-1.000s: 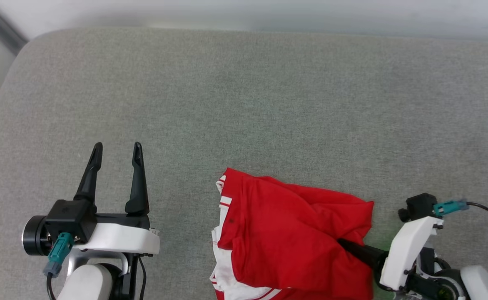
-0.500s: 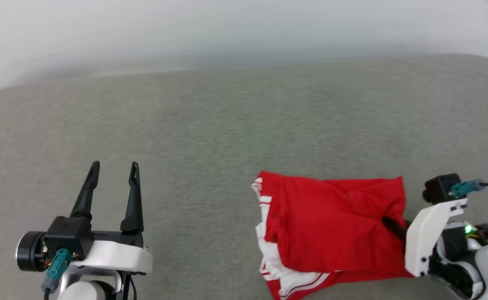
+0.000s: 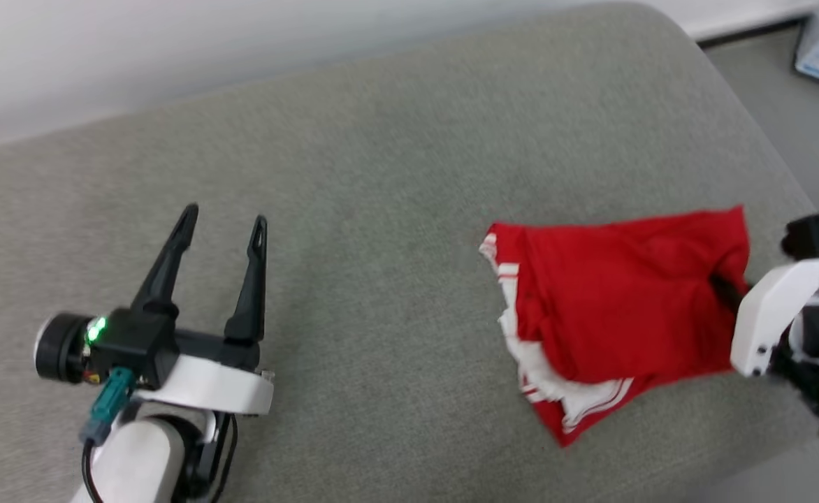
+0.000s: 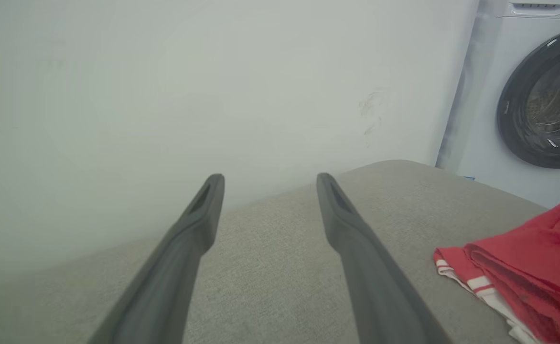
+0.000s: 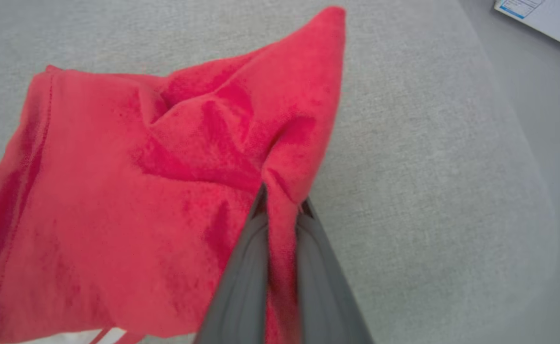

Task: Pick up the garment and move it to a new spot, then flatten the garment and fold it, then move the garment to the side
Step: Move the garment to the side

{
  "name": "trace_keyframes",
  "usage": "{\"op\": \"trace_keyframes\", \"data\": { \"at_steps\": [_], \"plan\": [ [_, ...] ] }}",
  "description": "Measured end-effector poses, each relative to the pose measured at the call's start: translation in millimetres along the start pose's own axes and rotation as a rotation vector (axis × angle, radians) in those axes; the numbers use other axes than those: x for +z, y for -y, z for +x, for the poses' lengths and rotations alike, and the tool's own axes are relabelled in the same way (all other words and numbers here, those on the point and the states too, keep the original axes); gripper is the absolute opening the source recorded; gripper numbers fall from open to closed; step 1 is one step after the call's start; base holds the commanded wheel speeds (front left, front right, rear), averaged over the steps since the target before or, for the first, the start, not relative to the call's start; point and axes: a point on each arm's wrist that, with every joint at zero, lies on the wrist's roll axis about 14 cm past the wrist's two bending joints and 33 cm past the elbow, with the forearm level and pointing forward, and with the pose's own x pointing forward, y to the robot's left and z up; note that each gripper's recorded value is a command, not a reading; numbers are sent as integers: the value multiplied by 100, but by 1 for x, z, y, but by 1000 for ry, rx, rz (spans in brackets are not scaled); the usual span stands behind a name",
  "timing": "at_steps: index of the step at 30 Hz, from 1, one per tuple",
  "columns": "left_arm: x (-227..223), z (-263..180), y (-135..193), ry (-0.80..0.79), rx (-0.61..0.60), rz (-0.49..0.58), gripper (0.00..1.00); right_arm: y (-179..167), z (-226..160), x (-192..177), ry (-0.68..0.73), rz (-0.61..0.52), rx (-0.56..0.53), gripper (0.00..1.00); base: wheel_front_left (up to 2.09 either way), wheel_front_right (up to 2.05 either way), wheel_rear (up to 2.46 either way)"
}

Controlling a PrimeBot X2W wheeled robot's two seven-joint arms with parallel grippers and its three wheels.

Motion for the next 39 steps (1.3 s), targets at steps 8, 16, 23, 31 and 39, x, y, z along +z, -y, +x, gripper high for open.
{"op": "trace_keyframes", "data": {
  "at_steps": [8,16,23,31,39],
  "plan": [
    [-32,49,16,-1,-134,-24,100,67,31,38,94,-14,-208,0,0,0,0],
    [-67,72,17,-1,-175,-81,100,129,61,65,97,-115,-393,0,0,0,0],
    [-95,76,4,-26,-171,-76,100,135,99,47,22,-145,-435,0,0,0,0],
    [-94,71,-7,-29,-135,-58,100,134,106,46,62,-167,-461,100,0,0,0],
    [-75,46,-15,-45,-43,-62,100,115,78,87,271,-190,-437,100,0,0,0]
  ]
}}
